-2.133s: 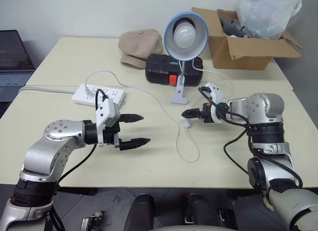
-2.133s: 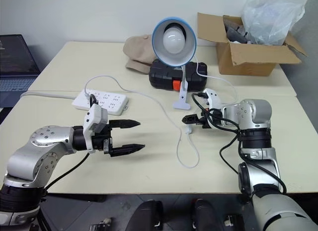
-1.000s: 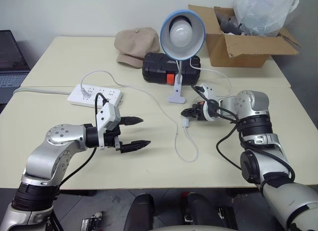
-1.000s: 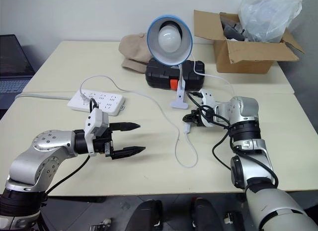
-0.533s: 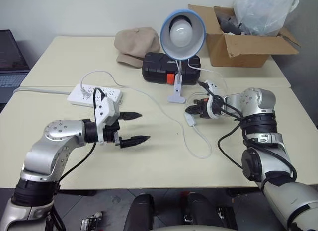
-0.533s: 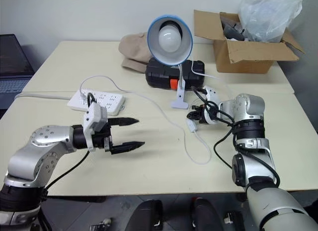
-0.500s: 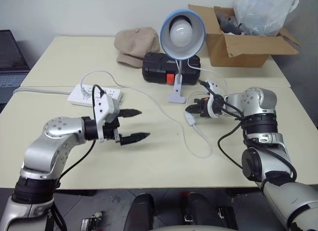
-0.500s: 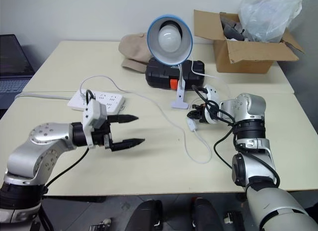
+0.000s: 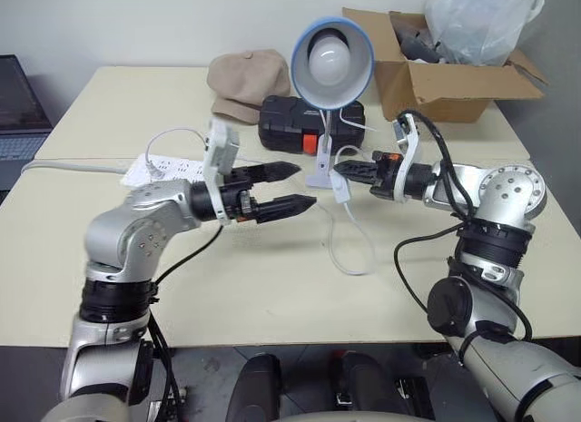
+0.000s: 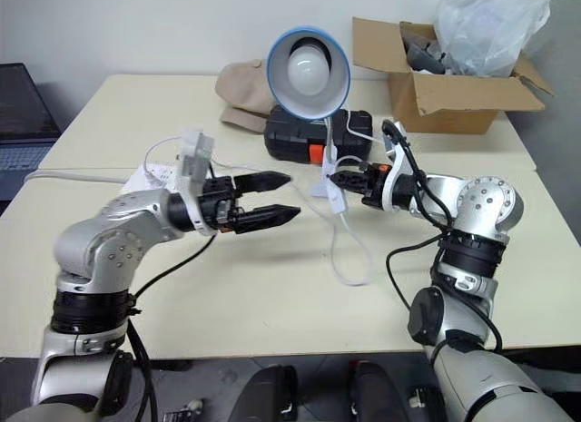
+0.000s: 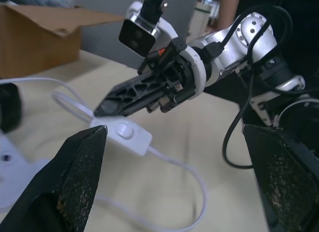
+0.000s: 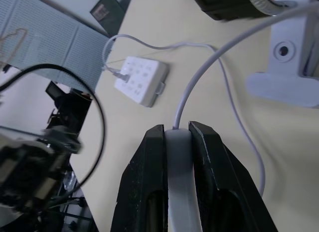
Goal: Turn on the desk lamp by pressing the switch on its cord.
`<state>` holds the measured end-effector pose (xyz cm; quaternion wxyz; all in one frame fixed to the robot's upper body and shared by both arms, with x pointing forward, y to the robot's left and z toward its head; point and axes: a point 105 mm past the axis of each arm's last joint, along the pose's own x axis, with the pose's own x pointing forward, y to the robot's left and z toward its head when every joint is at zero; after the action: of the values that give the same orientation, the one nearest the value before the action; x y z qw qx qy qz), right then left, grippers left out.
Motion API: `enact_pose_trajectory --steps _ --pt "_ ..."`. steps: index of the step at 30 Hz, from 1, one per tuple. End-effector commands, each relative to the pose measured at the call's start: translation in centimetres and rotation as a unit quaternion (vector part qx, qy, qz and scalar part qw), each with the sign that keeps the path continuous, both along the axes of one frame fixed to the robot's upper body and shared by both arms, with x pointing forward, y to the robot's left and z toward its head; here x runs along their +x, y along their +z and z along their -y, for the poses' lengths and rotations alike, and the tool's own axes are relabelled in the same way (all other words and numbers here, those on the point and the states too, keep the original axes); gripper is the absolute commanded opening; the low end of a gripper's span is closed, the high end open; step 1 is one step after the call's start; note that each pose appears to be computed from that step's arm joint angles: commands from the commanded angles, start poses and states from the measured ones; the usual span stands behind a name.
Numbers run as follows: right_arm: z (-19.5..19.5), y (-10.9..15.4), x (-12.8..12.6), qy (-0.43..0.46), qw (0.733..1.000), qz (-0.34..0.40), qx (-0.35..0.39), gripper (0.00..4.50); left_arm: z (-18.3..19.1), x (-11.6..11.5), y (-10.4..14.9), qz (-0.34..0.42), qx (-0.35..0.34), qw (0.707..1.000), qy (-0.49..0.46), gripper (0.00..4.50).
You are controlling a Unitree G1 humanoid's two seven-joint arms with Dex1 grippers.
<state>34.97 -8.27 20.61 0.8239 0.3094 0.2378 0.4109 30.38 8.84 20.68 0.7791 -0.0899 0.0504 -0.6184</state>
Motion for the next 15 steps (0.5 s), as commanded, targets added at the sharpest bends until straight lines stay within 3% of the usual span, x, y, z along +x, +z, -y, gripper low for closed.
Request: enact_pose_trajectory --steps 1,11,15 --pt "-0.3 2.3 -1.8 0.036 0.997 0.05 0.038 0.34 0.7 -0.4 -0.7 -0.059 -0.03 0.998 -0.022 4.5" --pt "-0.8 3.0 -4.1 0.084 0.993 0.062 0.056 0.34 1.4 0.7 -0.6 -0.141 -0.115 0.983 -0.008 4.5" --pt "-1.2 3.3 -4.7 0.099 0.991 0.063 0.059 0.34 2.0 0.1 -0.9 -0.169 -0.131 0.976 -0.029 4.5"
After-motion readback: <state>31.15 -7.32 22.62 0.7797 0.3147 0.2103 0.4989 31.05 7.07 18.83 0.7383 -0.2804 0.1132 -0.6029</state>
